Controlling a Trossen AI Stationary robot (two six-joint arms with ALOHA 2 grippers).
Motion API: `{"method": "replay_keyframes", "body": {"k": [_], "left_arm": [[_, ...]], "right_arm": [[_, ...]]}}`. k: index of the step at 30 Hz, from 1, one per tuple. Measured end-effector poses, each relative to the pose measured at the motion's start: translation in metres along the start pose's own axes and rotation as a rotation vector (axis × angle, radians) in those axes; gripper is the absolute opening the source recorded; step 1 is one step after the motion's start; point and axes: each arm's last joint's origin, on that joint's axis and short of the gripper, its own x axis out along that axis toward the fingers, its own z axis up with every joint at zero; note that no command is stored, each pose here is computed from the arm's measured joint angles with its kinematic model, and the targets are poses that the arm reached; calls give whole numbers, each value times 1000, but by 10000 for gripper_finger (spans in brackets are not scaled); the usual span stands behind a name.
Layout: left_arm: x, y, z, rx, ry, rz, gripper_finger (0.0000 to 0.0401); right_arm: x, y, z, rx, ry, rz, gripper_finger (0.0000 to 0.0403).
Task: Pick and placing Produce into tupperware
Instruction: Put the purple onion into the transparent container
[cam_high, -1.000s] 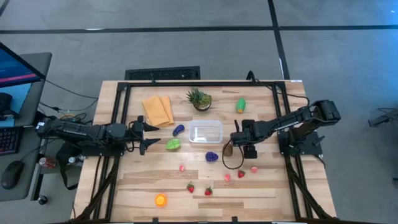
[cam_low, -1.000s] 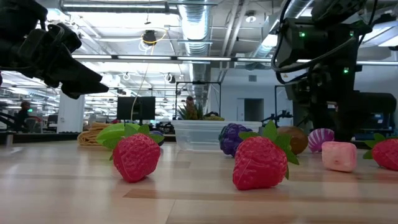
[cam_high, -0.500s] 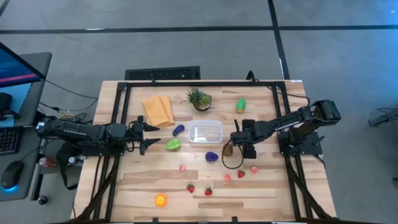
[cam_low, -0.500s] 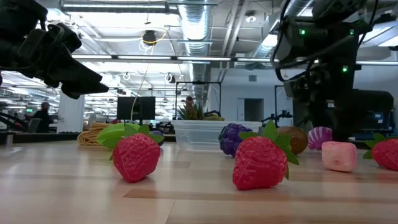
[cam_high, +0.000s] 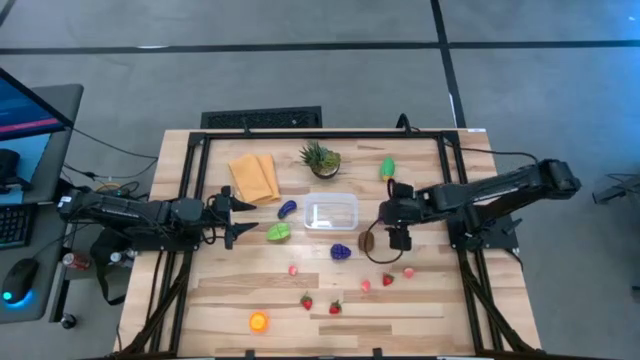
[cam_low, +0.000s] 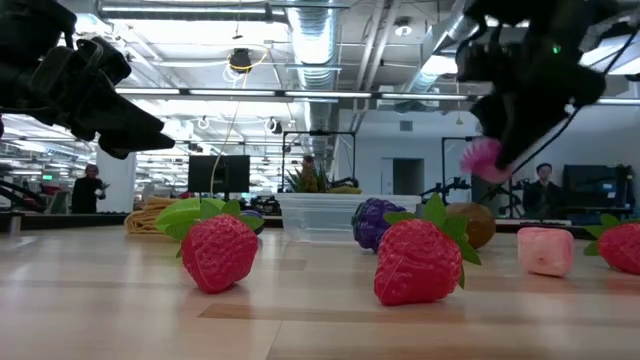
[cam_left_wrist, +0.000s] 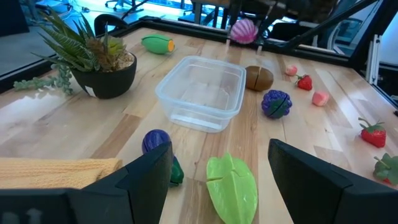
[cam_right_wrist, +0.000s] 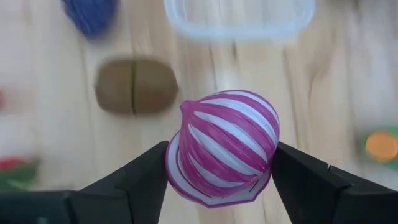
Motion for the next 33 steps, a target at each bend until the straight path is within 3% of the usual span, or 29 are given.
{"method": "replay_keyframes", "body": {"k": [13, 27, 33], "left_arm": [[0, 0, 0, 0, 2, -4, 255], [0, 0, 0, 13, 2, -3, 255], [0, 0, 0, 16, 1, -3, 255]], "right_arm": [[-23, -1, 28, -105, -385, 12, 255], [-26, -1, 43, -159, -535, -12, 255], [-9, 1, 59, -215, -593, -45, 255]]}}
